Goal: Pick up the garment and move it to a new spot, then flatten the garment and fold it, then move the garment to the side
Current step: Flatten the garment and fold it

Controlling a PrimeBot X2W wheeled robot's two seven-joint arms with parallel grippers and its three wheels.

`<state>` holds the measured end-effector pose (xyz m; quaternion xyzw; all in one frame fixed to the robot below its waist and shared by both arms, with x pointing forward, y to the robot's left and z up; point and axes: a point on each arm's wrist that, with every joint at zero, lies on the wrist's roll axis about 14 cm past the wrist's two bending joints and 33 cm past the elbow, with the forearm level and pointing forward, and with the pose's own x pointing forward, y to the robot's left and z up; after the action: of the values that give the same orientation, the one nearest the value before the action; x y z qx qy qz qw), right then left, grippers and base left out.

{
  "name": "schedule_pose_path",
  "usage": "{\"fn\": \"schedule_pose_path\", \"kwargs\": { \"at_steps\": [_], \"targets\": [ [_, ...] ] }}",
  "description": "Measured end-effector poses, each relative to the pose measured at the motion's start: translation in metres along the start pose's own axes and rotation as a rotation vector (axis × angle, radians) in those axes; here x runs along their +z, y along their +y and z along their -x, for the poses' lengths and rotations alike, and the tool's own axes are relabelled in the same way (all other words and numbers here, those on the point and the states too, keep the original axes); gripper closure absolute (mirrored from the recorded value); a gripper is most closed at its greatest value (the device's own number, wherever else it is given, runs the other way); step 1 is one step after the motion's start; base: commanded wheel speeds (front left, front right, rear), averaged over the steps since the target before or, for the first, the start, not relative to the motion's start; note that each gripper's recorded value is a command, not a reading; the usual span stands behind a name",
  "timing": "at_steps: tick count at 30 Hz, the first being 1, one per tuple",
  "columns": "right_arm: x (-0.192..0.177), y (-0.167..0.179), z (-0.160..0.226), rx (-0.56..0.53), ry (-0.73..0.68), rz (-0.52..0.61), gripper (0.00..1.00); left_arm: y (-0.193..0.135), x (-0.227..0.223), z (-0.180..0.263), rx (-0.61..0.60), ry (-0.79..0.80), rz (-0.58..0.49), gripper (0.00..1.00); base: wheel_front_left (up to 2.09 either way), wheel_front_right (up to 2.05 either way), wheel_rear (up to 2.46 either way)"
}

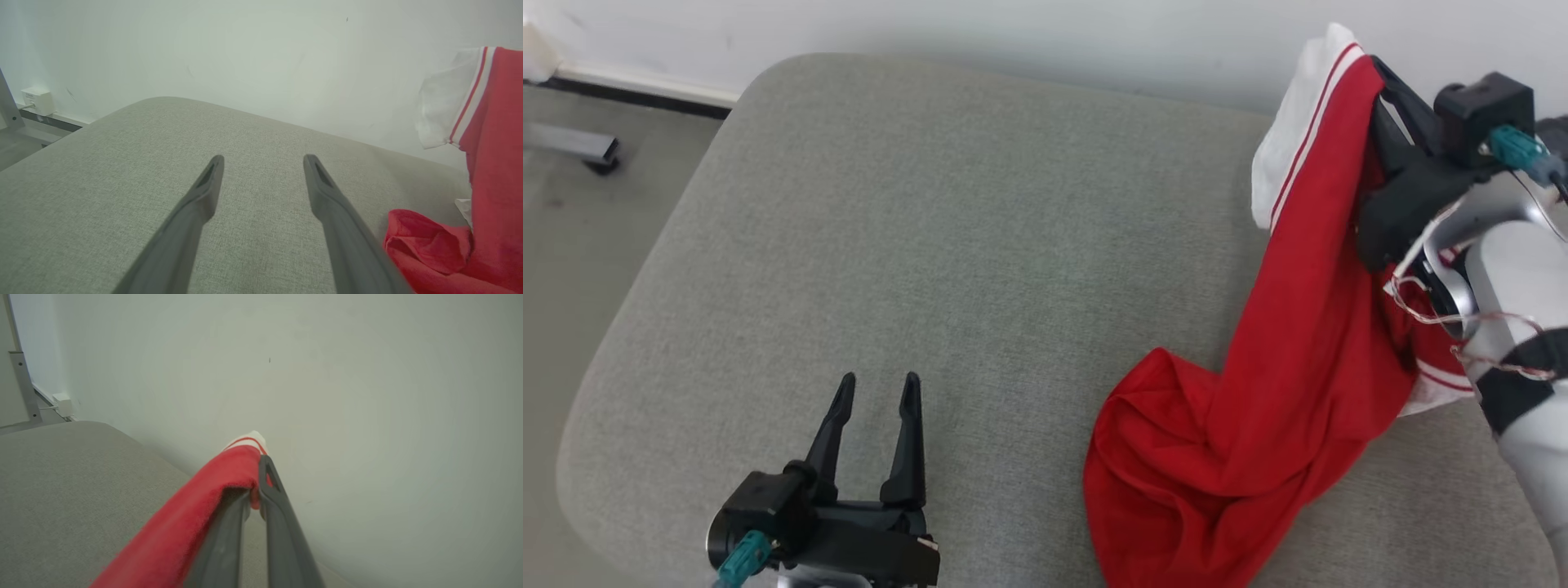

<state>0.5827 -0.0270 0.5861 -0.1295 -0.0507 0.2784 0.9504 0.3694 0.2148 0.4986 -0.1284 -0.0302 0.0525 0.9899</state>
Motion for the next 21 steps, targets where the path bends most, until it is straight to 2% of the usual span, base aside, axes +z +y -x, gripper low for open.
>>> {"fn": "schedule_pose_path", "kwargs": {
  "at_steps": [2, 3, 4, 5, 7, 9, 13, 21],
  "targets": [
    [-0.008, 0.007, -0.014, 0.018, 0.024, 0.001, 1.0, 0.002, -0.001, -0.001, 0.01, 0.004, 0.0, 0.0, 0.0, 0.0, 0.0],
    [-0.012, 0.011, -0.02, 0.027, 0.034, 0.002, 0.75, 0.002, -0.002, -0.001, 0.012, 0.009, 0.0, 0.0, 0.0, 0.0, 0.0],
    [-0.017, 0.014, -0.026, 0.033, 0.048, -0.002, 0.27, 0.003, -0.003, -0.001, 0.015, 0.013, 0.0, 0.0, 0.0, 0.0, 0.0],
    [-0.026, 0.016, -0.03, 0.037, 0.08, -0.004, 0.0, 0.003, -0.004, -0.002, 0.016, 0.015, 0.0, 0.0, 0.0, 0.0, 0.0],
    [-0.049, 0.02, -0.033, 0.043, 0.166, -0.009, 0.0, 0.005, -0.005, -0.003, 0.024, 0.02, -0.004, 0.0, 0.0, 0.0, 0.0],
    [-0.055, 0.024, -0.036, 0.052, 0.171, -0.013, 0.0, 0.006, -0.008, -0.002, 0.028, 0.028, -0.005, 0.0, 0.0, 0.0, 0.0],
    [-0.053, 0.025, -0.036, 0.048, 0.131, -0.03, 0.0, 0.008, -0.008, -0.004, 0.037, 0.027, -0.011, 0.0, 0.0, 0.0, 0.0],
    [-0.037, -0.008, -0.004, -0.044, 0.029, -0.091, 0.0, 0.004, -0.007, -0.005, 0.011, 0.02, -0.034, 0.0, 0.0, 0.0, 0.0]
  ]
}}
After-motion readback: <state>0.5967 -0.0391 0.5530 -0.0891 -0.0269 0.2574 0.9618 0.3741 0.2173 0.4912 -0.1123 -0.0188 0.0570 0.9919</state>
